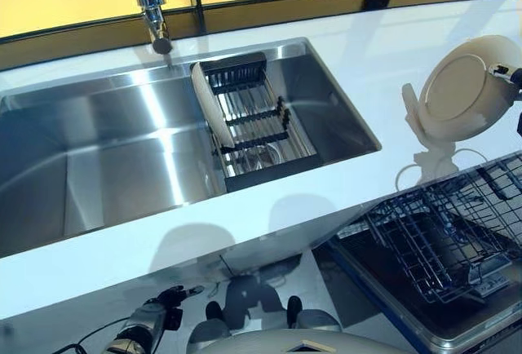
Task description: Take plates into dishwasher
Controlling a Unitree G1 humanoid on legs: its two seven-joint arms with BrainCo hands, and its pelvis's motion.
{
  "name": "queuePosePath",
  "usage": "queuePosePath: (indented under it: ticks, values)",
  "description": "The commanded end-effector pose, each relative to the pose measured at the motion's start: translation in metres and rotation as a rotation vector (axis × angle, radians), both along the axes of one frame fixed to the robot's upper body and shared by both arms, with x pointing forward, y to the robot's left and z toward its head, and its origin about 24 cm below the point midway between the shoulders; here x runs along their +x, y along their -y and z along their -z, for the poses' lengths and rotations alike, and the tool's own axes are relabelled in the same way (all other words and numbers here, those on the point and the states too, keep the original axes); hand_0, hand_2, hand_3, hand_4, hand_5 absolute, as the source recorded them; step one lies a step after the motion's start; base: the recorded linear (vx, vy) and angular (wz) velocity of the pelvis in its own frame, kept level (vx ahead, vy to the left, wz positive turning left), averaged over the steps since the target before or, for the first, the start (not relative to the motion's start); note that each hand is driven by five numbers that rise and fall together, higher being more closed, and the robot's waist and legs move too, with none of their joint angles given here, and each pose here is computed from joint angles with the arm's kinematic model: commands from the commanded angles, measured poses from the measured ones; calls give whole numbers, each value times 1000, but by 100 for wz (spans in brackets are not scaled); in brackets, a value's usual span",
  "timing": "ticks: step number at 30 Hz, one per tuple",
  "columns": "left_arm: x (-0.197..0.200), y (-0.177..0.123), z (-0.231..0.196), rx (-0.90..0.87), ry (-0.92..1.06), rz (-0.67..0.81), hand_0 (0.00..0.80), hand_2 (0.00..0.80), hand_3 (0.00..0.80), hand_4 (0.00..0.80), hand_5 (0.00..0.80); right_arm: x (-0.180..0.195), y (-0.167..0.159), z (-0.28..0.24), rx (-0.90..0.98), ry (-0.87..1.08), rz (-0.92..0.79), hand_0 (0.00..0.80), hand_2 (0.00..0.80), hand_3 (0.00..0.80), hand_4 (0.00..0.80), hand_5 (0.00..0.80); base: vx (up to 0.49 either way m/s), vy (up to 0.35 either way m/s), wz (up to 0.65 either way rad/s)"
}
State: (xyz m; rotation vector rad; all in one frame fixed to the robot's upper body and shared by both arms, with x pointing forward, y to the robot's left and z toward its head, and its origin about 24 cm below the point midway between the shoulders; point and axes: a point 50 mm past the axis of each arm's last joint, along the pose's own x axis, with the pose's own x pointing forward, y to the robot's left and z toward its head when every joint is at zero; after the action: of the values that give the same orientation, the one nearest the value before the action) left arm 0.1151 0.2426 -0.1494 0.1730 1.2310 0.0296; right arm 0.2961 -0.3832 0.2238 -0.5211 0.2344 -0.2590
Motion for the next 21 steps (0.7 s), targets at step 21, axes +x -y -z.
queuePosePath:
  ticks: [21]
  values:
    - [-14, -31, -4, 90, -14, -4, 0, 0, 0, 0, 0, -49, 35, 8, -197, -77, 60, 800, 800, 800, 800, 800, -2, -4, 2]
